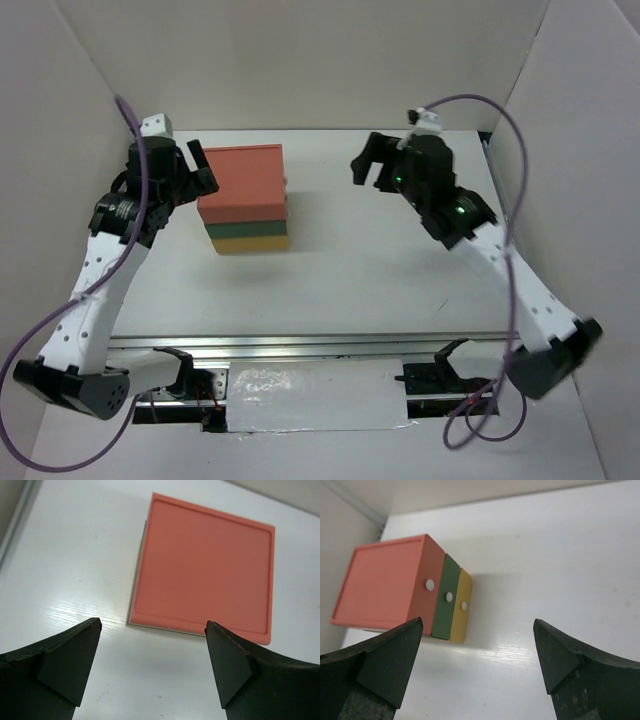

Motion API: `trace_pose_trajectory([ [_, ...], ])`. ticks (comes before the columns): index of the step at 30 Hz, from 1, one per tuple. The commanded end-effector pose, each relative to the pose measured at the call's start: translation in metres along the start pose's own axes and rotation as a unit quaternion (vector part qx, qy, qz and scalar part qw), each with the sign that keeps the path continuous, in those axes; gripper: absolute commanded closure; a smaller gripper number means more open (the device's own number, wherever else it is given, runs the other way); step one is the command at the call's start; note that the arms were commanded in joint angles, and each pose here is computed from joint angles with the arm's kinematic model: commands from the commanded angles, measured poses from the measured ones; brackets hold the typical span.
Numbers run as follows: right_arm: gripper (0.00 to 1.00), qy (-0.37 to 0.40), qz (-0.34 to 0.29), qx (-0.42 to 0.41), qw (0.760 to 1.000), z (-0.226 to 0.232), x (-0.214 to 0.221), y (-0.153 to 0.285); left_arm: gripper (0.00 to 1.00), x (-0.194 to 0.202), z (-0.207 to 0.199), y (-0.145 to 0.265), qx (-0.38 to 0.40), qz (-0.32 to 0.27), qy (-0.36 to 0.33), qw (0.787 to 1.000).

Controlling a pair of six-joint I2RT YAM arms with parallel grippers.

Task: Organize the makeup

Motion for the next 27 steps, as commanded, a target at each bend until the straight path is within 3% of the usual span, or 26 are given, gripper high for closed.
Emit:
trace_pose_trajectory([
  [1, 0.00, -0.007, -0.015, 0.084, 0.996, -0.048, 0.000, 0.075, 0.01, -0.018, 0.023, 0.041, -0.033, -0.041, 0.013, 0.999],
  [8, 0.00, -0.027, -0.105, 0.006, 0.994, -0.068, -0.017, 0.200, 0.01, -0.015, 0.041, 0.118, 0.015, -0.143, 0.040, 0.989],
  [13, 0.00, -0.028, -0.141, -0.040, 0.989, -0.077, -0.024, 0.271, 0.01, 0.029, 0.049, 0.132, 0.037, -0.136, 0.032, 0.989],
  [21, 0.00, -0.022, -0.144, -0.060, 0.988, -0.087, -0.012, 0.299, 0.01, 0.094, 0.065, 0.129, 0.025, -0.093, 0.039, 0.995],
  [27, 0.00, -0.020, -0.126, -0.065, 0.990, -0.082, -0.006, 0.286, 0.01, 0.102, 0.066, 0.126, 0.019, -0.086, 0.041, 0.995],
])
Point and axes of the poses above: each gripper's point midway between its finger pads, its own y axis back along the fingers, its own z axis along the line the jaws close on, x = y × z, the point moved 1 cm from there along y, back along the fingers, and after that the axes turned 10 degrees about -y, right-handed, at the moved point
